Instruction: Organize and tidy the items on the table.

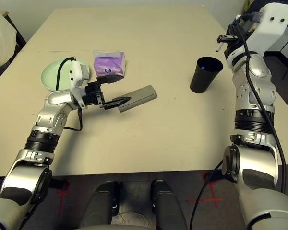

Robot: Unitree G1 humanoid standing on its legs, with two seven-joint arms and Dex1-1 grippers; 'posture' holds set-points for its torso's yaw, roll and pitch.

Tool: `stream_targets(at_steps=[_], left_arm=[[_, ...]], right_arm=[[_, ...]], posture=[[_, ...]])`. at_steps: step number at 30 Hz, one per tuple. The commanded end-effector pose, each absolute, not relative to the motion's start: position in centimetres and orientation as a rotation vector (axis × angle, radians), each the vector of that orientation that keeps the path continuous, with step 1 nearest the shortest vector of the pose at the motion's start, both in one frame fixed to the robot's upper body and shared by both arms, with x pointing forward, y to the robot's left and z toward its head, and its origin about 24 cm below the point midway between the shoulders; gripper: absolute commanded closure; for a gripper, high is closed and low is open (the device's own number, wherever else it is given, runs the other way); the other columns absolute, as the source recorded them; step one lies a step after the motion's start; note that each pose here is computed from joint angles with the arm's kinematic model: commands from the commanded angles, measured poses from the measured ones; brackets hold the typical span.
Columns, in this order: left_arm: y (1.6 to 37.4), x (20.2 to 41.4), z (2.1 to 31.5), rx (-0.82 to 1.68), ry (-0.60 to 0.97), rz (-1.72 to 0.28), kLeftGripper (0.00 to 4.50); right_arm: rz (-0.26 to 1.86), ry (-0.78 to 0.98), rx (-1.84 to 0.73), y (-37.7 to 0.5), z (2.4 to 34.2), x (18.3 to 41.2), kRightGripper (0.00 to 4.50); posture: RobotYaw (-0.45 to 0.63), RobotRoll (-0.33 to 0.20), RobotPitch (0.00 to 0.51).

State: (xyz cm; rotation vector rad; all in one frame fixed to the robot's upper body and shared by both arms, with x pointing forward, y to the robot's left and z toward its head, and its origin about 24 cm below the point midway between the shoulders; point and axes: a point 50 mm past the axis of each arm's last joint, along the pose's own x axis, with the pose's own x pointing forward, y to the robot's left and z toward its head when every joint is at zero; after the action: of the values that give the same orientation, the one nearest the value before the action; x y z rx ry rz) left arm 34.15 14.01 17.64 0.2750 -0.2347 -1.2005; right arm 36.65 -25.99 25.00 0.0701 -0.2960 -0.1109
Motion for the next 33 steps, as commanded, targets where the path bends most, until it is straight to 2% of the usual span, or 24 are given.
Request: stream_targets(at_steps=[1, 17, 21, 27, 28, 33], left_arm=[[14.12, 34.30, 17.72, 0.290, -0.230, -1.192, 0.00], [14.39, 34.27, 17.61, 0.293, -0.218, -1.189, 0.00], [14.39, 34.38, 17.75, 0.294, -0.227, -1.180, 0.00], [14.42, 34.34, 17.67, 0.281, -0.224, -1.178, 0.00], [14.44, 34.33, 17.64, 0.278, -0.222, -1.178, 0.00], [14.52, 34.41, 17.51, 0.253, -0.201, -1.168, 0.00]], right_arm=[[-0.112, -0.266, 0.075, -25.74, 24.54, 36.45, 4.10], [-0.117, -0.207, 0.038, -25.24, 23.89, 36.28, 4.10], [-0.114, -0.202, 0.040, -25.15, 23.84, 36.33, 2.68], [-0.111, -0.200, 0.038, -25.10, 23.79, 36.27, 0.24], [-0.111, -0.201, 0.038, -25.09, 23.79, 36.25, 0.02], [-0.077, -0.230, 0.049, -24.82, 23.95, 36.22, 0.02]], posture=[[0.12, 0.000, 0.086], [0.12, 0.000, 0.088], [0.12, 0.000, 0.088], [0.12, 0.000, 0.086], [0.12, 0.000, 0.085], [0.12, 0.000, 0.084]])
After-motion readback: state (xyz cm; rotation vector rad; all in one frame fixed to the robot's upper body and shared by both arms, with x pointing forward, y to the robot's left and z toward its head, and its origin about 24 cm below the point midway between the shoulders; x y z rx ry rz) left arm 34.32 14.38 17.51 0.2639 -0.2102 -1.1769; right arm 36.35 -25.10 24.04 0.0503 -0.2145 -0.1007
